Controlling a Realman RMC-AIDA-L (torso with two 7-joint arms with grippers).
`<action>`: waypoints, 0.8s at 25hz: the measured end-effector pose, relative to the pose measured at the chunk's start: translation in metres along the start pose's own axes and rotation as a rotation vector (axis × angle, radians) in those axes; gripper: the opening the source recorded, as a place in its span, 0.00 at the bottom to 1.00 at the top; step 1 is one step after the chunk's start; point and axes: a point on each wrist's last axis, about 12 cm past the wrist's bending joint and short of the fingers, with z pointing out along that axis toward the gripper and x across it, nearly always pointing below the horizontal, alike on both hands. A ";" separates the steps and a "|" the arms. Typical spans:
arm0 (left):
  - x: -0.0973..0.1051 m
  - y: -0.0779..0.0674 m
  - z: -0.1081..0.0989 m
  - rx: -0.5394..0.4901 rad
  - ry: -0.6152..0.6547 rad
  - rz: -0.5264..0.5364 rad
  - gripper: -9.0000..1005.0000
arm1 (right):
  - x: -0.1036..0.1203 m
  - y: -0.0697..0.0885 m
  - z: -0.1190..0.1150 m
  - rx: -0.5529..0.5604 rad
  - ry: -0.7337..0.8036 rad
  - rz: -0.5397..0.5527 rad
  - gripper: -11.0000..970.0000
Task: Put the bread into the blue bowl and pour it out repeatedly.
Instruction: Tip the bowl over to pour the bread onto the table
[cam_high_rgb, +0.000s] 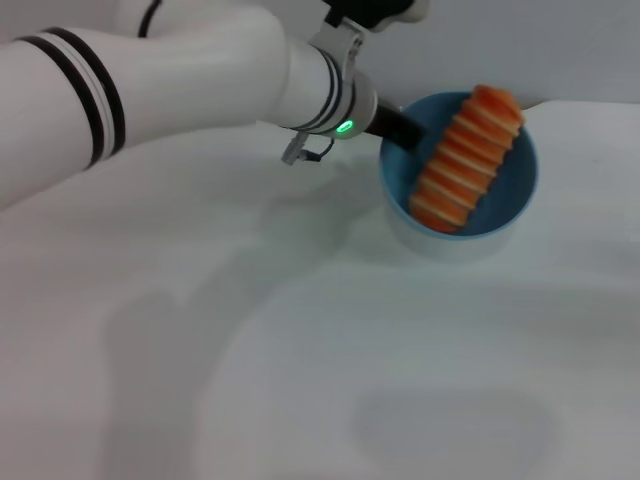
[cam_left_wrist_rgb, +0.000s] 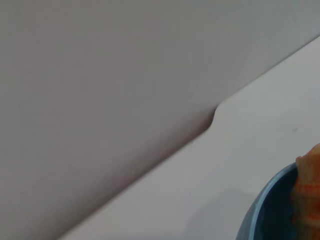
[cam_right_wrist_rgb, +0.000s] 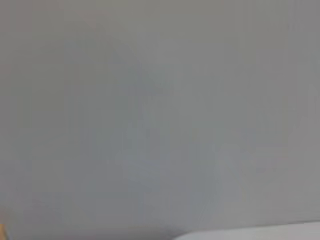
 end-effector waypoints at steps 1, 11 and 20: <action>-0.001 -0.003 0.001 -0.004 -0.019 0.023 0.01 | 0.005 0.001 -0.001 0.006 -0.009 -0.009 0.57; -0.006 -0.015 0.005 -0.032 -0.178 0.149 0.01 | 0.039 0.010 -0.009 0.126 -0.159 -0.083 0.57; -0.004 -0.029 0.006 -0.036 -0.313 0.268 0.01 | 0.037 0.009 -0.006 0.161 -0.193 -0.063 0.57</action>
